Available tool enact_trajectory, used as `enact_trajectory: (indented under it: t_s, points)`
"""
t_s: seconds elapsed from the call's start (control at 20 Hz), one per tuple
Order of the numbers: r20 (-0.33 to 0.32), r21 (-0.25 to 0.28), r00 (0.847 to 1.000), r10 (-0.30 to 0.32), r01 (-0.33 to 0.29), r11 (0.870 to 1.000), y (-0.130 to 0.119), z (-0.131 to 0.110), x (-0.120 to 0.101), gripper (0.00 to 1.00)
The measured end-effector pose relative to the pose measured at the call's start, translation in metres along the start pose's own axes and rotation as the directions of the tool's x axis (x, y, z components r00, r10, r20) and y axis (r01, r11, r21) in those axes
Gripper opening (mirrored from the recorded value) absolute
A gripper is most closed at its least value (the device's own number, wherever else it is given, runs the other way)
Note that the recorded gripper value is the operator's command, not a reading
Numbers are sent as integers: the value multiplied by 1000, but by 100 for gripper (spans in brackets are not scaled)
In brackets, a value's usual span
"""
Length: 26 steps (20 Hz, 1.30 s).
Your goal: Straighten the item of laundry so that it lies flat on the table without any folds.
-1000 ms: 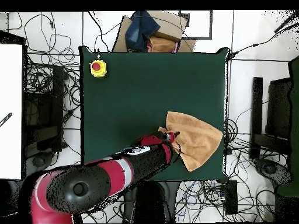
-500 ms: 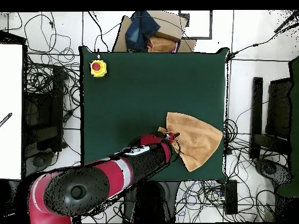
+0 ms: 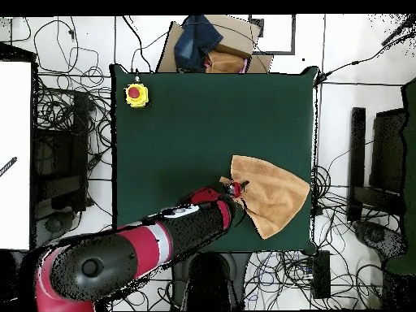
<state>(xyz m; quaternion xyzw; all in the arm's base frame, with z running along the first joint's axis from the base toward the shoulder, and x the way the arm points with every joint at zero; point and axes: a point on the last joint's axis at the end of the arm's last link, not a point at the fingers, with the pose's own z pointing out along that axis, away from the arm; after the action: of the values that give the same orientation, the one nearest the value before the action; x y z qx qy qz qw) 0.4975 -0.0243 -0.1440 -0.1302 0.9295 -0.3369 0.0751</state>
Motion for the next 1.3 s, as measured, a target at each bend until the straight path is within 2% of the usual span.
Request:
enact_trajectory:
  t_s: [0.35, 0.8, 1.3]
  points:
    - [51, 23, 999, -3, 2, 1000, 2, 11, 4, 100]
    - [39, 37, 999, 13, -14, 999, 9, 25, 10, 100]
    - [36, 47, 999, 16, -17, 999, 5, 23, 5, 100]
